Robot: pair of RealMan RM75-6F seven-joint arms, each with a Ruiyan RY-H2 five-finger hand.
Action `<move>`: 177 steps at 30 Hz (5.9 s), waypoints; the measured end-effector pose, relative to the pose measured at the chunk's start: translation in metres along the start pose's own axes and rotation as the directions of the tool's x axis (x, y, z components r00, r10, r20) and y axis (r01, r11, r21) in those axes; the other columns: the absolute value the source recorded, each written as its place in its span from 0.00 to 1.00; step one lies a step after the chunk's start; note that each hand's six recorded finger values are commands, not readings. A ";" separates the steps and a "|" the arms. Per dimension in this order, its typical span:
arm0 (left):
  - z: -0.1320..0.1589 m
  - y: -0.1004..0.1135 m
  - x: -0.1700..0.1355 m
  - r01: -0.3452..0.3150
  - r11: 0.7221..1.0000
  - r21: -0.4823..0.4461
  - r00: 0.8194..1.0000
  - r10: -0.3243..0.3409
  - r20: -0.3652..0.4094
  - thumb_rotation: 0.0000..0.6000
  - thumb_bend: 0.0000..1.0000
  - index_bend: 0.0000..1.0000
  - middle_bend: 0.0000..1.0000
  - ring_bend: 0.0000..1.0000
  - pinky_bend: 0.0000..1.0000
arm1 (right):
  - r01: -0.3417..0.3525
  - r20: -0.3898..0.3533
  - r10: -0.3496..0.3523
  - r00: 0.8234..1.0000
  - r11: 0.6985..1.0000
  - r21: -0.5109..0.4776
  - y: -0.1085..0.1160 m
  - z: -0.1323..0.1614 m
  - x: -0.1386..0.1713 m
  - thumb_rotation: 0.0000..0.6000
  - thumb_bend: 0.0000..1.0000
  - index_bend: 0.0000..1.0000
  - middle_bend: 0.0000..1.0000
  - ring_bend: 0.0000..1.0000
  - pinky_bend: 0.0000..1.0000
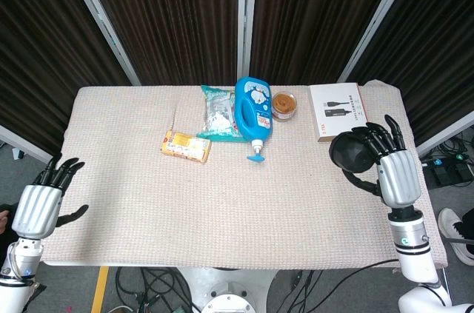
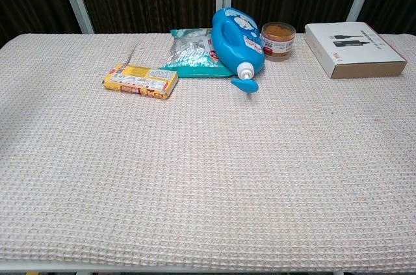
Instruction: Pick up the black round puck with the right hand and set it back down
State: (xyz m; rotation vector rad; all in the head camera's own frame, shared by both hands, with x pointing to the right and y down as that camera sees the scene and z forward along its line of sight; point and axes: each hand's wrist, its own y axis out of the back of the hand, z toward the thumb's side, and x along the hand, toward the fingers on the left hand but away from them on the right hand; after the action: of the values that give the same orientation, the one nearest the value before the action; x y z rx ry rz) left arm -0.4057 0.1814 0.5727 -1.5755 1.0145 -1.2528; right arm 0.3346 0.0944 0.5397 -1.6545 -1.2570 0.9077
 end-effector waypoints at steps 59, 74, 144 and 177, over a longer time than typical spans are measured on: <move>-0.003 -0.009 0.002 0.039 0.999 -0.016 0.999 -0.040 -0.009 1.00 0.13 0.17 0.14 0.03 0.29 | -0.521 0.268 0.479 0.836 0.845 0.116 -0.127 -0.039 -0.007 1.00 0.22 0.45 0.52 0.19 0.01; -0.014 -0.015 0.002 0.063 0.998 -0.019 0.997 -0.064 -0.035 1.00 0.13 0.17 0.14 0.03 0.29 | -0.467 0.189 0.452 0.872 0.883 0.039 -0.118 -0.002 -0.036 1.00 0.23 0.45 0.52 0.19 0.00; -0.012 -0.029 0.005 0.075 0.997 0.022 0.997 -0.074 -0.024 1.00 0.13 0.17 0.14 0.03 0.29 | -0.511 0.055 0.510 0.858 0.859 0.006 -0.157 0.045 -0.024 1.00 0.23 0.44 0.51 0.17 0.00; -0.005 -0.032 0.005 0.078 0.997 0.017 0.997 -0.078 -0.009 1.00 0.13 0.17 0.14 0.03 0.29 | -0.351 0.294 0.287 0.912 0.916 0.196 -0.012 -0.085 -0.041 1.00 0.22 0.43 0.50 0.16 0.00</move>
State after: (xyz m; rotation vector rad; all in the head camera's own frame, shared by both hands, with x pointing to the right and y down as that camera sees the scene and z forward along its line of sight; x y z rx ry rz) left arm -0.4076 0.1857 0.6051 -1.6108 0.9526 -1.3191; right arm 0.3980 0.0400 0.5851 -1.6039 -1.0000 1.4639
